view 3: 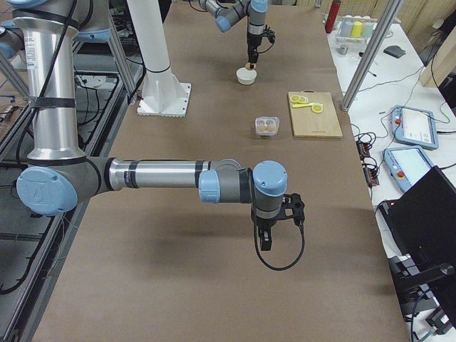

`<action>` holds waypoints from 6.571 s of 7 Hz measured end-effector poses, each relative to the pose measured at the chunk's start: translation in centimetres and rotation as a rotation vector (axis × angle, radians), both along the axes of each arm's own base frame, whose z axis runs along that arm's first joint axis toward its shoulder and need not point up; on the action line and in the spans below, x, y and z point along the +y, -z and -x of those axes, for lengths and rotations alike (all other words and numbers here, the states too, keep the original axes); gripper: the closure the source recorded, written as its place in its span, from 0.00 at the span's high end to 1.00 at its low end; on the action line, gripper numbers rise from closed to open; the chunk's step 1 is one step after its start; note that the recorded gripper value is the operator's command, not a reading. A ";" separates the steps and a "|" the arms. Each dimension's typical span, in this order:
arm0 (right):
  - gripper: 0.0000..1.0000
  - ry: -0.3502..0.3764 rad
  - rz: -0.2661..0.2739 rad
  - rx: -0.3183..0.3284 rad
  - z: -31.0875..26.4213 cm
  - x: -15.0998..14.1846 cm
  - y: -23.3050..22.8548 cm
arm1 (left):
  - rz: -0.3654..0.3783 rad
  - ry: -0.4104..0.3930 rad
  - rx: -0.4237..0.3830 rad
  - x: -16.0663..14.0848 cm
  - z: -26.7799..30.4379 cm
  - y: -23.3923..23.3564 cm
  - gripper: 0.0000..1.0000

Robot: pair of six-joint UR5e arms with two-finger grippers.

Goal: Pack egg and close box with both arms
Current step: 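Carry the held egg with the left gripper over the egg box, then lower the egg into the empty slot and open the left gripper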

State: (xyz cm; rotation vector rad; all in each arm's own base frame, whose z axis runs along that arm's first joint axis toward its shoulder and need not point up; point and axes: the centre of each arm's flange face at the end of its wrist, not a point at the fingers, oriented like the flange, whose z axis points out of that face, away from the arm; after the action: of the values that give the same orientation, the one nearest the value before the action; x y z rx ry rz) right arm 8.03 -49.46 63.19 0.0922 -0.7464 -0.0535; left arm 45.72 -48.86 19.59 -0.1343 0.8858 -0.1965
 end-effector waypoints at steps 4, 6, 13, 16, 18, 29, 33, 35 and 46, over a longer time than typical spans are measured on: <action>0.99 -0.002 -0.002 0.000 0.0 -0.3 0.3 | 0.015 0.027 0.002 -3.8 -2.9 5.0 0.33; 0.99 -0.002 -0.002 0.000 0.1 -0.4 0.3 | 0.036 0.049 0.006 -5.3 -4.5 7.8 0.33; 0.99 -0.002 0.006 0.000 0.1 -0.2 0.0 | 0.021 0.126 0.073 -7.1 -11.0 12.2 0.33; 1.00 0.000 0.000 0.000 0.2 -0.4 0.3 | -0.081 0.157 0.117 -5.5 -13.8 12.3 0.33; 0.99 0.002 -0.005 -0.001 0.2 -0.6 0.5 | -0.159 0.183 0.151 -3.4 -16.0 12.9 0.33; 1.00 0.015 -0.001 -0.001 0.4 -0.3 -0.2 | -0.390 0.327 0.185 4.6 -25.3 12.1 0.32; 1.00 0.015 0.002 -0.001 0.4 -0.2 -0.3 | -0.457 0.353 0.191 4.3 -25.1 14.1 0.32; 1.00 0.015 0.002 -0.001 0.4 -0.2 -0.3 | -0.490 0.367 0.187 3.2 -24.5 14.2 0.32; 1.00 0.025 0.005 0.000 0.8 -0.4 -0.5 | -0.518 0.363 0.157 1.2 -25.2 11.6 0.35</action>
State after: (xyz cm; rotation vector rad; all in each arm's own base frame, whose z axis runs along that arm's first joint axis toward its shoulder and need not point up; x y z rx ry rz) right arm 7.25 -49.84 63.67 0.0784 -0.7473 -0.0752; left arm 70.93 -47.62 7.95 0.5026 1.0871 -0.2894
